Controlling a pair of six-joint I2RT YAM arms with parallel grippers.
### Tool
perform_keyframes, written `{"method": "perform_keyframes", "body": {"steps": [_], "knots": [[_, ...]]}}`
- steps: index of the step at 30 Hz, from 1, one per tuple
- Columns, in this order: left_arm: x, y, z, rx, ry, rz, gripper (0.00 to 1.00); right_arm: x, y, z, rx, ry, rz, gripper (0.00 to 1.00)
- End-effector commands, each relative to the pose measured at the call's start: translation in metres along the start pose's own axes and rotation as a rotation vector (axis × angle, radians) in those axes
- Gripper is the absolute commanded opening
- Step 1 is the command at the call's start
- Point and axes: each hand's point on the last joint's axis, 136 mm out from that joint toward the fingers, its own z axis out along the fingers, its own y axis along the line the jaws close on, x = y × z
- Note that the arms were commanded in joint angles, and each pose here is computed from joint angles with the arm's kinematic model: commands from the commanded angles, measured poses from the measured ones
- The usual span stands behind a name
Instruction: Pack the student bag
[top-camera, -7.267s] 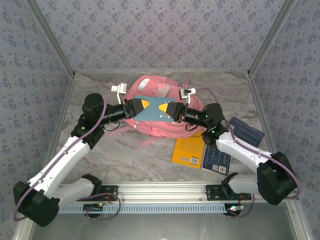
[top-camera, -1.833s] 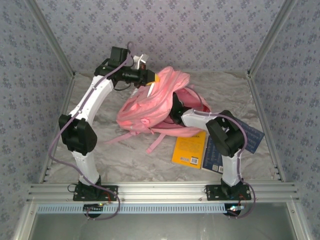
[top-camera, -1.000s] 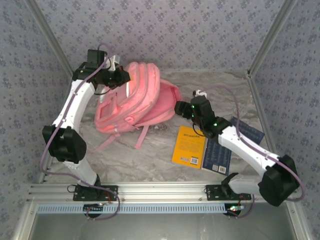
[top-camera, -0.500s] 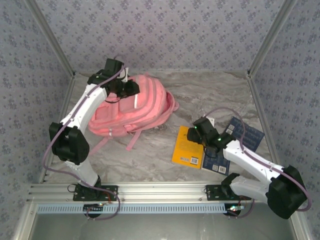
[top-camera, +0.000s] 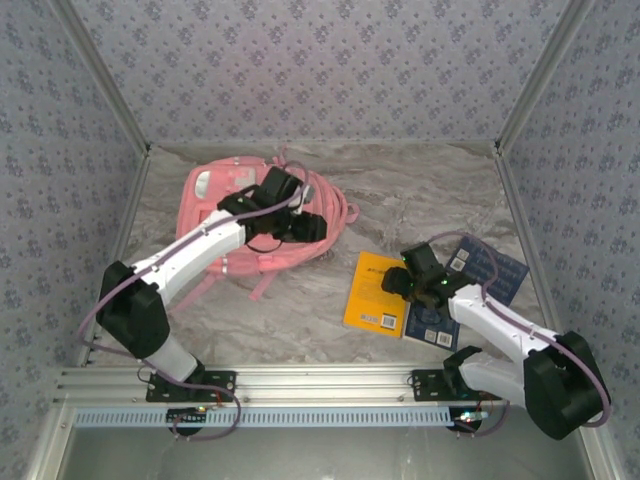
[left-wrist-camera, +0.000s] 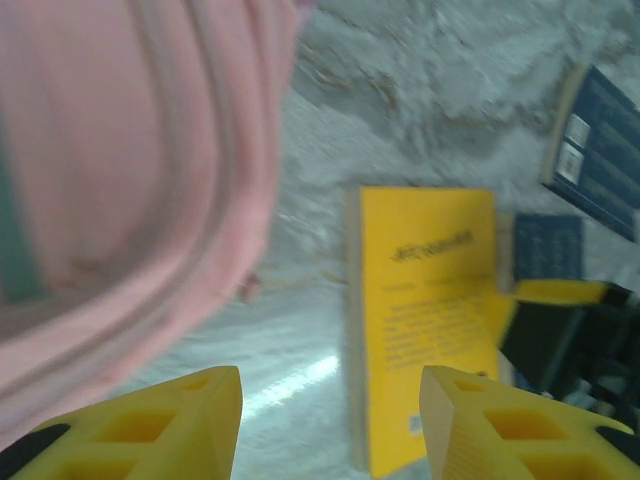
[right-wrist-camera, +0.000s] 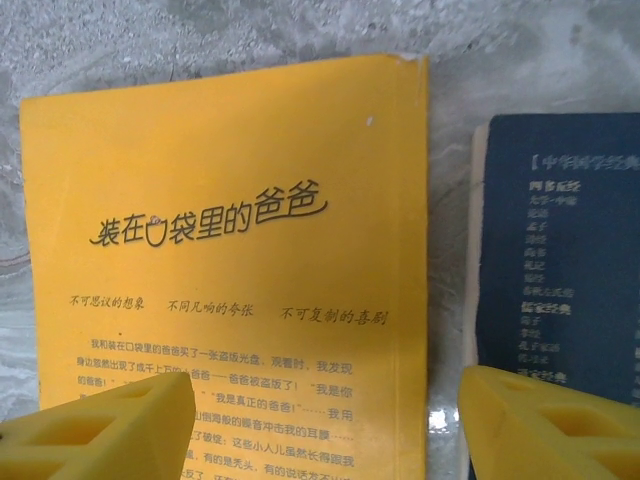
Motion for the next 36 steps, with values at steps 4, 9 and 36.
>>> {"method": "perform_keyframes", "body": {"steps": [4,9,36], "knots": [[0.032,-0.031,0.037,0.189,0.072,-0.106,0.50,0.009,-0.005,0.011,0.022,0.046,0.058,0.70],[0.056,-0.019,0.069,0.143,0.136,-0.116,0.51,0.005,-0.021,0.012,0.173,0.051,0.107,0.70],[0.101,-0.015,0.145,0.200,0.329,-0.168,0.48,0.035,0.037,0.039,-0.162,0.172,0.096,0.58]]}}
